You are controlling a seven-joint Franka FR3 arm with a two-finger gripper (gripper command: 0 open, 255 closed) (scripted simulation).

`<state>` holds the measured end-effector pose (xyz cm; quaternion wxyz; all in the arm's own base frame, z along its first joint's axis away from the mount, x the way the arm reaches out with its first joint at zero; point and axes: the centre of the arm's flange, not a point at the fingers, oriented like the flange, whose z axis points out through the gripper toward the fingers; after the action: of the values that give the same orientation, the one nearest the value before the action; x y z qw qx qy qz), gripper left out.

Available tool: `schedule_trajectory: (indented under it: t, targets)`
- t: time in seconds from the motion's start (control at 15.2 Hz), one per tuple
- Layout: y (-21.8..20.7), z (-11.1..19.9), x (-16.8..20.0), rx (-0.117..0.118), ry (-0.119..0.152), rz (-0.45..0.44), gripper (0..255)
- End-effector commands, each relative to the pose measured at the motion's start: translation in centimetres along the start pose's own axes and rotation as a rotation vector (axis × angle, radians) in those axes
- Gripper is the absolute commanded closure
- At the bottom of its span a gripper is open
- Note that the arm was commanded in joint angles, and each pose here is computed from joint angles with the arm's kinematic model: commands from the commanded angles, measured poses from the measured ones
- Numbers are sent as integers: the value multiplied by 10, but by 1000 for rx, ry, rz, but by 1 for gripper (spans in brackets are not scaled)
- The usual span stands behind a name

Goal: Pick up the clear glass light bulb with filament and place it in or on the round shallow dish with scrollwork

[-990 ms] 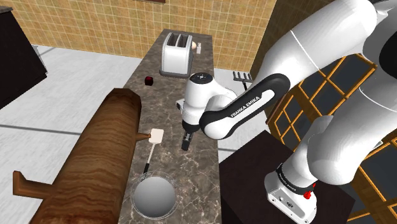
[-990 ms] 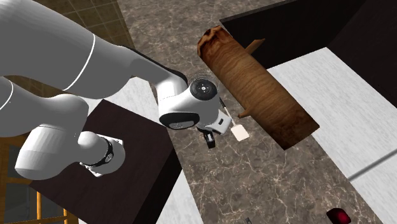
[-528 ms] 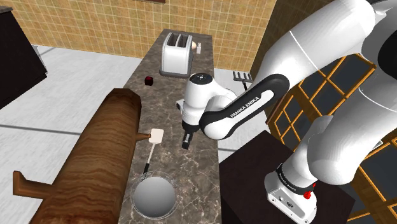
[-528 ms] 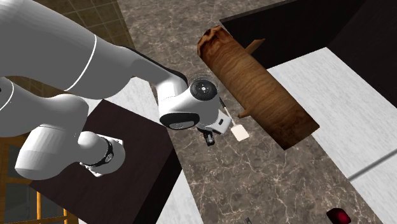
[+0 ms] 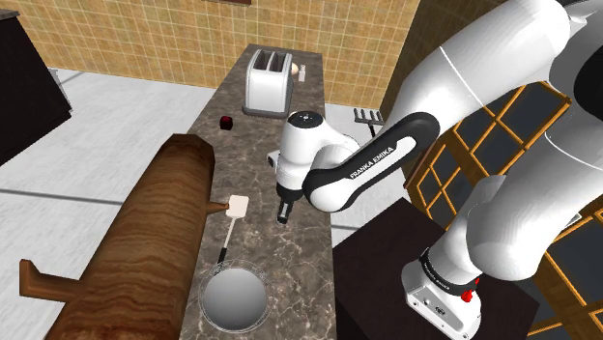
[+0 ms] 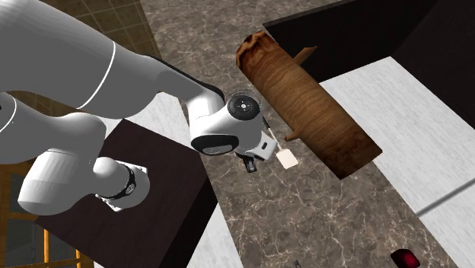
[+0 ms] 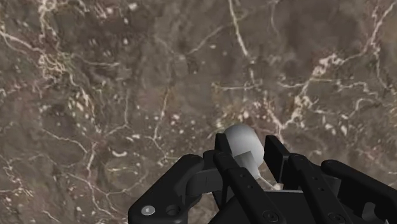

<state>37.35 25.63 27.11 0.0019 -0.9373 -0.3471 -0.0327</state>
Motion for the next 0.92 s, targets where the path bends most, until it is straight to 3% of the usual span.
schedule_trajectory:
  t: [0.0,0.86]
  targets:
    - [0,0,0,0,0,0,255]
    - [1,-68,4,0,0,0,255]
